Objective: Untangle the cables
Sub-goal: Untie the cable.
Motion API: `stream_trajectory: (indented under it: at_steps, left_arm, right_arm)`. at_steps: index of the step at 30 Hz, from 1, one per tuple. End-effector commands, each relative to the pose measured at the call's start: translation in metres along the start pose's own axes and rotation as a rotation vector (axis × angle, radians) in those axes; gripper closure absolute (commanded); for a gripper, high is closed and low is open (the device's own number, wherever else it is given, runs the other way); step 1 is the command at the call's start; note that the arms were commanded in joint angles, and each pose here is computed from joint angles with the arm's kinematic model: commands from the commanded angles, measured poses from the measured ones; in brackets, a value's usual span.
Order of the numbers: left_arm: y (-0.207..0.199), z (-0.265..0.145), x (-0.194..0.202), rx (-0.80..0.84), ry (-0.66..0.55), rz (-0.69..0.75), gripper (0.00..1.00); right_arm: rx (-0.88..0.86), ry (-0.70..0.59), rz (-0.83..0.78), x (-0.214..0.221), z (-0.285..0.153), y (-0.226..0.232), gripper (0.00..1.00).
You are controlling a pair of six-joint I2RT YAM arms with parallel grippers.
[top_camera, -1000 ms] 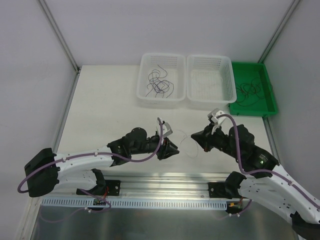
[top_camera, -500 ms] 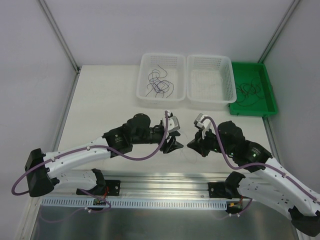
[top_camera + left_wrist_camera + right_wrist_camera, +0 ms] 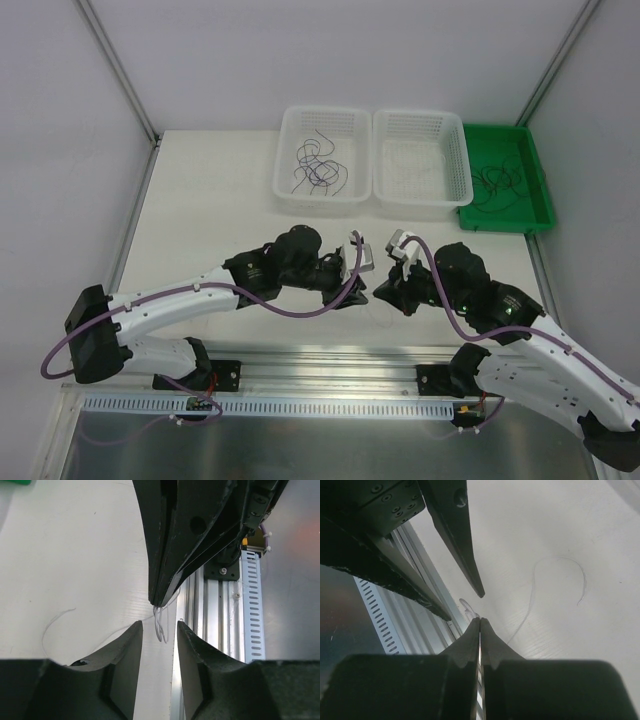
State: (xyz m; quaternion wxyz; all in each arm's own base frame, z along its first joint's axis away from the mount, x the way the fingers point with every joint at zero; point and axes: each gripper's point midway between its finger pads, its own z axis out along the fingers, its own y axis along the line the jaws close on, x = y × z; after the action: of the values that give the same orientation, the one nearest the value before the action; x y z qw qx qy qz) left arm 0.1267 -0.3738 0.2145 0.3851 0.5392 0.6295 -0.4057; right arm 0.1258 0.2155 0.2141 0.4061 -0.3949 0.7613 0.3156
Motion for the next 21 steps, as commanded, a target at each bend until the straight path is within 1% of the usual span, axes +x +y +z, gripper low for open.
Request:
stream_trajectory:
  at_steps: [1,5,10,12,14,15,16,17,21]
  left_arm:
    - [-0.0037,-0.0009,-0.0236,0.04,-0.053,0.041,0.67]
    - [-0.004,0.0013,-0.0229,0.047,-0.048,0.034,0.73]
    - [-0.004,0.0034,-0.0209,0.051,-0.041,0.025,0.74]
    - [-0.0042,0.0048,-0.0191,0.055,-0.036,0.019,0.76]
    - [-0.0039,0.0052,-0.0179,0.053,-0.033,0.015,0.81]
    - [-0.0034,0.005,-0.0186,0.05,-0.035,0.017,0.88]
    - [-0.0027,0.0049,-0.0182,0.046,-0.033,0.017,0.92]
    - [-0.0029,0.0049,-0.0183,0.047,-0.034,0.017,1.0]
    - [-0.0011,0.0033,-0.0166,0.032,-0.032,0.016,1.0]
  right_arm:
    - [-0.026,-0.057,-0.038,-0.0202,-0.0083,0.0071,0.99]
    - [-0.029,-0.063,-0.04,-0.0219,-0.0091,0.008,0.99]
    - [-0.031,-0.07,-0.042,-0.0238,-0.0106,0.0087,0.99]
    - [-0.032,-0.07,-0.042,-0.0237,-0.0106,0.0091,0.99]
    - [-0.034,-0.069,-0.044,-0.0231,-0.0103,0.0092,0.99]
    - [-0.032,-0.069,-0.043,-0.0229,-0.01,0.0088,0.99]
    - [-0.034,-0.071,-0.044,-0.0238,-0.0102,0.0092,0.99]
    - [-0.035,-0.071,-0.044,-0.0238,-0.0102,0.0095,0.99]
    - [-0.014,-0.074,-0.044,-0.0233,-0.011,0.0059,0.99]
